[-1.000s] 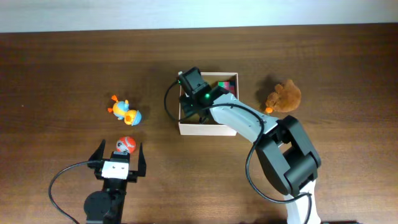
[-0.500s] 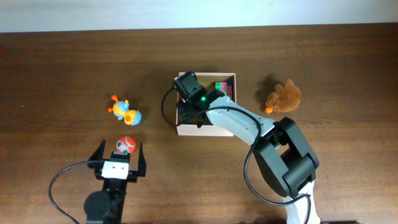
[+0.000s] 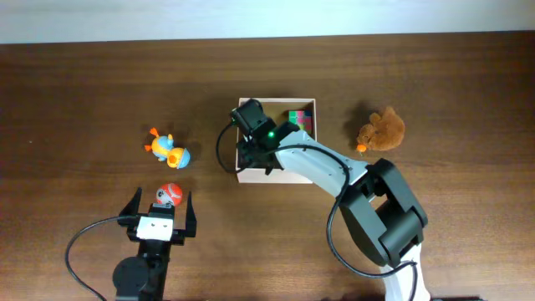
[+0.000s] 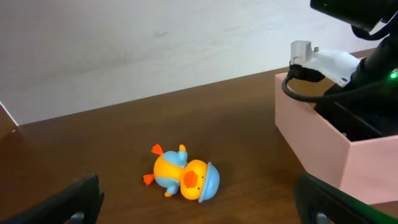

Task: Pack container

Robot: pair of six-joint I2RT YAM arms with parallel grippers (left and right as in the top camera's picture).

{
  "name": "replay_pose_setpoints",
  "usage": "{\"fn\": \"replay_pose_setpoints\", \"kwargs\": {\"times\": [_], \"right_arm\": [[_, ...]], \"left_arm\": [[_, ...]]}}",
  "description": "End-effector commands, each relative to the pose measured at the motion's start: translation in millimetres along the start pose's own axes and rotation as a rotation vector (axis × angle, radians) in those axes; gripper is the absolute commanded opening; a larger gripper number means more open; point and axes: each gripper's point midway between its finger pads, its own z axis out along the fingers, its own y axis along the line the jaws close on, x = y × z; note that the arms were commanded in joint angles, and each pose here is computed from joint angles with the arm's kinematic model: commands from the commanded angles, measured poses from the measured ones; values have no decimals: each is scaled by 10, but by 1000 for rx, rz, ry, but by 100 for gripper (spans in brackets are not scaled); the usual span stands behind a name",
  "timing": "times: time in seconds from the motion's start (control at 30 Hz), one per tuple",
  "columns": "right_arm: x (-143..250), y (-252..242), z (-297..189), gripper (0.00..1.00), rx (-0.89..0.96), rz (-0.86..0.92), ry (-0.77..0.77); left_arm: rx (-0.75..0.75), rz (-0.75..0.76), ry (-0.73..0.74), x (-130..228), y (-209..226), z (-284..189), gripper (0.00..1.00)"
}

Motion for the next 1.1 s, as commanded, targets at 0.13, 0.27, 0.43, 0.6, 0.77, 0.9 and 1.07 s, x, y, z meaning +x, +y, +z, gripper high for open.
{"fn": "replay_pose_setpoints", "kwargs": {"times": [0.13,0.27,0.43,0.6,0.77,0.9,1.07], "right_arm": [[148,230,61,39,-35,-89,40],[174,225,60,41,-34,-101,50],[100,145,46,44,-18,-99,35],[-116,3,-62,44,12,-75,3],[-475,-124,-291,48,50,-72,-58],[-694,-265,-495,61,89,-55,-87],[-879,-448,-873,88,114,-32,-79]], "left_arm": [[3,12,-2,11,-4,-1,99],[3,12,-2,11,-4,-1,99],[3,12,-2,11,-4,-1,99],[3,12,-2,11,-4,-1,99],[3,12,-2,11,-4,-1,99],[3,12,-2,11,-4,-1,99],[3,12,-2,11,-4,-1,99]]}}
